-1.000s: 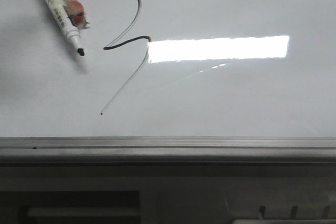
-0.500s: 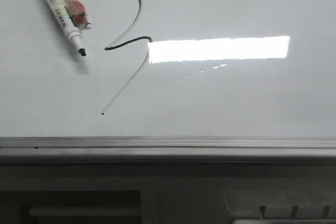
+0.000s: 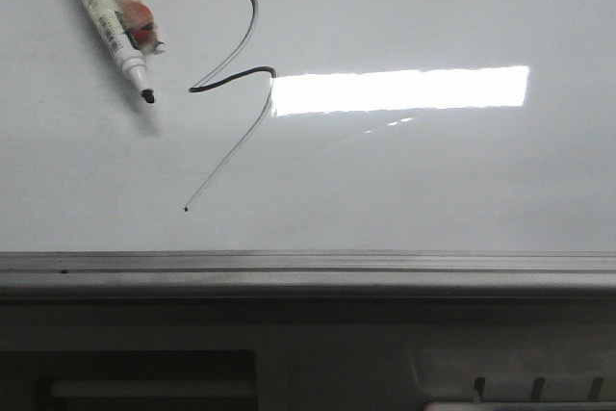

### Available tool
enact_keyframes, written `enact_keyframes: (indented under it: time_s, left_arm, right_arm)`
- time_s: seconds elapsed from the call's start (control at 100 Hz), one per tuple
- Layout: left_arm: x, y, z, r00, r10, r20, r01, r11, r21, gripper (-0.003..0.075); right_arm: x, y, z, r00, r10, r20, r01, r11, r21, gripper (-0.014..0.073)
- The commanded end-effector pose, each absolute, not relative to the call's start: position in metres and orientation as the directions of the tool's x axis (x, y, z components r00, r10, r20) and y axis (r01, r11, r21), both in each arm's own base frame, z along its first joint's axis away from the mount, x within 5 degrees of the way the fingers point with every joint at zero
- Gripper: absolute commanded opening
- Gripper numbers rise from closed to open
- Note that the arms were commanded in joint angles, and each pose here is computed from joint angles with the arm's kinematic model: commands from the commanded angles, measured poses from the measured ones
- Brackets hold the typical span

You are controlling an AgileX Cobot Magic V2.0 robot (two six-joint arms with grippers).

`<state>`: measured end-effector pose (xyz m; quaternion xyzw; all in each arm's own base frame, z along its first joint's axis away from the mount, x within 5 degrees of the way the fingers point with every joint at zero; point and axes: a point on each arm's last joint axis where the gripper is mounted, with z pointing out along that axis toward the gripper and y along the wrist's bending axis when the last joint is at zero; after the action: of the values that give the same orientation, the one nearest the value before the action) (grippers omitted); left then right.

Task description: Write number 3 on whiteboard

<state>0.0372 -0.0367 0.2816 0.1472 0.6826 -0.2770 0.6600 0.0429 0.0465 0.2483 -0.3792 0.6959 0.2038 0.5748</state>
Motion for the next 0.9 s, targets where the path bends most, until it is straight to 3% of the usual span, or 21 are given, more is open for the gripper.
enact_keyframes:
  time_s: [0.0, 0.42, 0.71, 0.89]
  left_arm:
    - [0.038, -0.034, 0.293, -0.043, -0.220, -0.975, 0.547, 0.811, -0.207, -0.0021]
    - [0.038, -0.034, 0.292, -0.044, -0.220, -0.974, 0.546, 0.811, -0.208, -0.0021]
    - [0.042, -0.023, 0.304, 0.096, -0.290, -0.952, 0.466, 0.859, -0.214, -0.0021]
    - [0.042, -0.023, 0.303, 0.094, -0.286, -0.954, 0.466, 0.859, -0.212, -0.0021]
  right_arm:
    - [0.044, 0.047, 0.264, 0.014, -0.232, -0.973, -0.754, 0.637, -0.163, -0.0062]
    - [0.044, 0.047, 0.264, 0.014, -0.232, -0.973, -0.754, 0.637, -0.163, -0.0062]
    - [0.044, 0.047, 0.264, 0.014, -0.232, -0.973, -0.754, 0.637, -0.163, -0.0062]
    - [0.044, 0.047, 0.264, 0.014, -0.232, -0.973, -0.754, 0.637, -0.163, -0.0062]
